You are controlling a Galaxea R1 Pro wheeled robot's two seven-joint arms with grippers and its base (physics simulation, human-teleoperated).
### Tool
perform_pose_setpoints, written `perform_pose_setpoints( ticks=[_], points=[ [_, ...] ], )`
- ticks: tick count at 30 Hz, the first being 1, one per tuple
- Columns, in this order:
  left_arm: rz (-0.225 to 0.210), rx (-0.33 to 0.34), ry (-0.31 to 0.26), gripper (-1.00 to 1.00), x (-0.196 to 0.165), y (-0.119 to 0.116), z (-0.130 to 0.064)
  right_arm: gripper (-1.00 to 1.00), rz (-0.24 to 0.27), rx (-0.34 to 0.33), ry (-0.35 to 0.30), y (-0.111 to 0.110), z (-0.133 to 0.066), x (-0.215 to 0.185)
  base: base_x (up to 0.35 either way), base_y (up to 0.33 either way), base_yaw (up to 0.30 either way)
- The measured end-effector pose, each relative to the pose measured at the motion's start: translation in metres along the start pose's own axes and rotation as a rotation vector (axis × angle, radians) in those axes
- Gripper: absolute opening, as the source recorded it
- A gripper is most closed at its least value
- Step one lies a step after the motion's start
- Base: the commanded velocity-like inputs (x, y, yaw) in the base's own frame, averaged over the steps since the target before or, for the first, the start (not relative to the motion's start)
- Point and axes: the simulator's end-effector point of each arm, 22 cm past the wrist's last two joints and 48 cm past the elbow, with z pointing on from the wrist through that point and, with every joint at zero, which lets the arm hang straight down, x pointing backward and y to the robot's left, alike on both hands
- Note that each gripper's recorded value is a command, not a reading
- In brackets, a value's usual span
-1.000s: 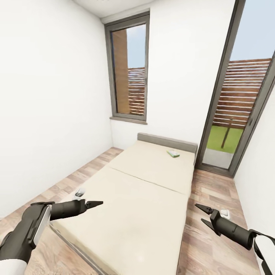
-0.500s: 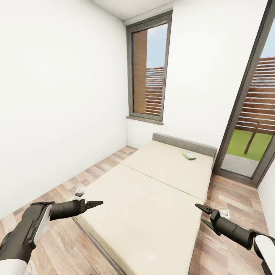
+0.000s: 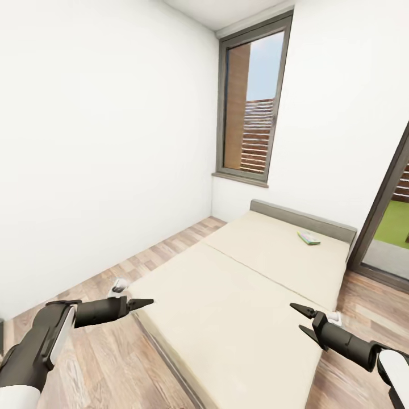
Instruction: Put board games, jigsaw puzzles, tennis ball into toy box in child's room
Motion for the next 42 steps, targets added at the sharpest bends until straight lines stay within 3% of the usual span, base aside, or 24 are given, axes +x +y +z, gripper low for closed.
perform_pose_setpoints(
  ticks=[16,42],
  points=[
    [0.0,0.0,0.0,1.0,0.0,0.0,0.0003,1.0,0.0,0.001,0.0,-0.0002,0.0002,0.0,-0.135,-0.039,0.288],
    [0.0,0.003,-0.001,1.0,-0.0004,-0.001,0.0001,1.0,-0.003,-0.001,0.0,0.0011,-0.0001,-0.0003,-0.039,-0.014,0.288]
  ],
)
